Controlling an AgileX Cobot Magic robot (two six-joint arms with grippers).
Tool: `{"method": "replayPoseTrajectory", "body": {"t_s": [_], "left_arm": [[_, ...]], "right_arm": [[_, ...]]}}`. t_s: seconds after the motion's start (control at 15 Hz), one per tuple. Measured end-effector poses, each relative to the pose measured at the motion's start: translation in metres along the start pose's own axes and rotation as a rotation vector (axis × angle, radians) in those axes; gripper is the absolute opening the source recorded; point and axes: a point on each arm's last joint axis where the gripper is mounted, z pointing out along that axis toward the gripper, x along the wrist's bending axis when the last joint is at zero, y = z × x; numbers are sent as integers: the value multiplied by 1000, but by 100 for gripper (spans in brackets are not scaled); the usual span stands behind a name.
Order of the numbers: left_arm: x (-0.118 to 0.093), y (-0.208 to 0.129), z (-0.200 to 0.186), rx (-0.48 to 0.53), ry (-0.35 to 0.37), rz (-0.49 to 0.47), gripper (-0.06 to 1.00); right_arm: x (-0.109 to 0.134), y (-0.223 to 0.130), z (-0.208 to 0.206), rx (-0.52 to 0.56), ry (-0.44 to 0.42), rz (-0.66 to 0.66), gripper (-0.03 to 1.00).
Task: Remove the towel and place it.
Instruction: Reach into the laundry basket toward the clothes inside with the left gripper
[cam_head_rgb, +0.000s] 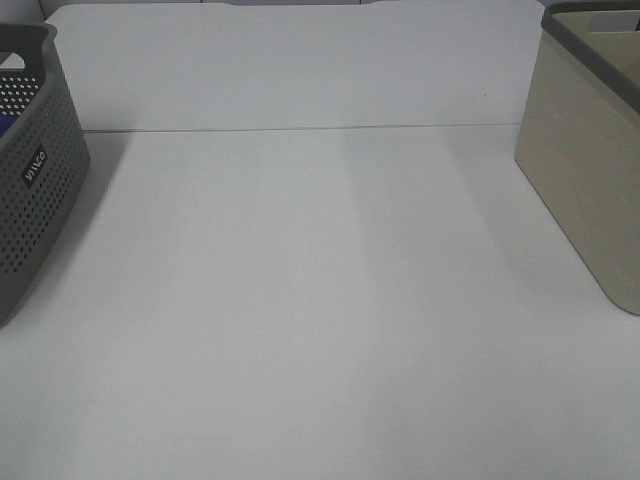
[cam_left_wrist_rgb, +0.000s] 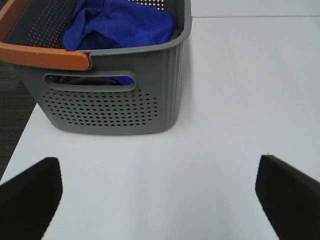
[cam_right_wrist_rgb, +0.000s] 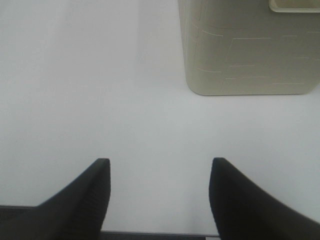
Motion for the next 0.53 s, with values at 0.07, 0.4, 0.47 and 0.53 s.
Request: {"method": "replayPoseTrajectory", "body": {"t_s": [0.07,0.4,0.47,0.53], "left_arm": [[0,0,0,0,0,0,98],[0,0,0,0,0,0,98],[0,0,0,0,0,0,98],[0,0,0,0,0,0,98]], "right_arm": [[0,0,0,0,0,0,59],[0,0,0,0,0,0,59],[0,0,0,0,0,0,59],[0,0,0,0,0,0,59]]}}
